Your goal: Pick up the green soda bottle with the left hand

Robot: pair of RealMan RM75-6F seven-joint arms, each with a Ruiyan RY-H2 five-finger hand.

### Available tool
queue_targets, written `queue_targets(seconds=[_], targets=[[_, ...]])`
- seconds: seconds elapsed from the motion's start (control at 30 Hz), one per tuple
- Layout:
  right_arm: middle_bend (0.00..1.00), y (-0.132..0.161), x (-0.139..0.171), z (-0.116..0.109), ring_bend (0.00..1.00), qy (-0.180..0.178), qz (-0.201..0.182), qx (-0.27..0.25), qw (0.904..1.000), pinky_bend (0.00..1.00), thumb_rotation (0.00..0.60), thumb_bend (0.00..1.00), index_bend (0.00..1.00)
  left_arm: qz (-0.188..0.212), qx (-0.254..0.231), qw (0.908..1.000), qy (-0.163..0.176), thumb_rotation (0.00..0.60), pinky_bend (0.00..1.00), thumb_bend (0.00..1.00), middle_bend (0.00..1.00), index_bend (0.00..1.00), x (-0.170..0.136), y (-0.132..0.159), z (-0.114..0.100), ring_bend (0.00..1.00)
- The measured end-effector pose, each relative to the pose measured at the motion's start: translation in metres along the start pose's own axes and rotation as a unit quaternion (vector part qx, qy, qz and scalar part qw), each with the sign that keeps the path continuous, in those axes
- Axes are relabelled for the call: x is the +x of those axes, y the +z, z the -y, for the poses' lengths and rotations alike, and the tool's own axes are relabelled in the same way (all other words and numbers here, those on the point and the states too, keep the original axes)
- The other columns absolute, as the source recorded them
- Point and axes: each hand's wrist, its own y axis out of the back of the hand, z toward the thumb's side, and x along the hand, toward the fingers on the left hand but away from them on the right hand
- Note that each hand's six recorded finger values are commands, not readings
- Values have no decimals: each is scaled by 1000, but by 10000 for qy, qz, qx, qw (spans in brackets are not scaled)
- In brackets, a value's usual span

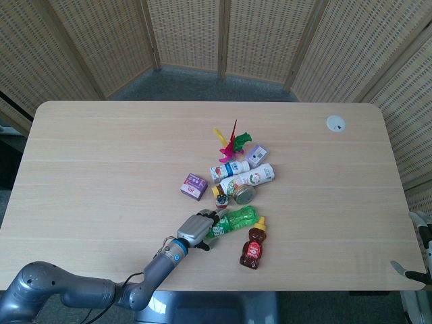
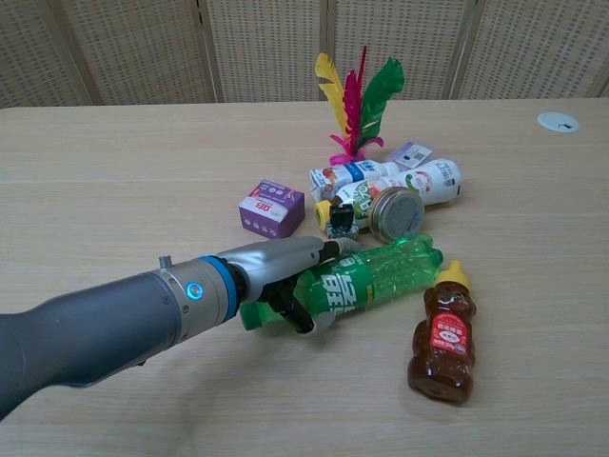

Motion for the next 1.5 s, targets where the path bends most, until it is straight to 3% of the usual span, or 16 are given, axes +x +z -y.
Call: queue_targets(seconds=[0.13, 0.27, 0.57, 0.77, 1.1, 1.3, 1.5], targets=[[0, 1, 0, 1, 0, 11, -16, -46, 10000, 0, 600, 166, 0, 12, 232, 9997, 36, 600, 355, 686, 127, 232, -1, 0, 4, 401], [0, 1, -1, -1, 0, -8, -35, -82, 10000, 0, 600, 164, 0, 18, 264, 9995, 164, 600, 538, 777, 320, 418, -2, 0, 5, 584], [0, 0, -1, -3, 0, -42, -38, -104, 9999, 0, 600, 163, 0, 179, -253, 9970, 708, 600, 576, 800, 366, 457, -17, 1, -25, 608], [0, 4, -4, -1, 0, -26, -114, -95, 9999, 0, 600, 163, 0, 347, -710, 9909, 1085, 600, 577, 789, 364, 455, -40, -1, -61, 608], [0, 13, -6, 5, 0, -7, -265, -138, 9996, 0, 600, 163, 0, 831, -1335, 9683, 1942, 600, 575, 778, 366, 455, -106, -1, -140, 608], [0, 17, -8, 9, 0, 12, -348, -210, 9992, 0, 600, 165, 0, 1006, -1270, 9503, 2659, 600, 569, 778, 369, 456, -154, -6, -184, 604], [0, 23, -14, 17, 0, 98, -470, -239, 9986, 0, 600, 164, 0, 1062, -1364, 9311, 3211, 600, 563, 772, 368, 456, -190, -10, -208, 601]])
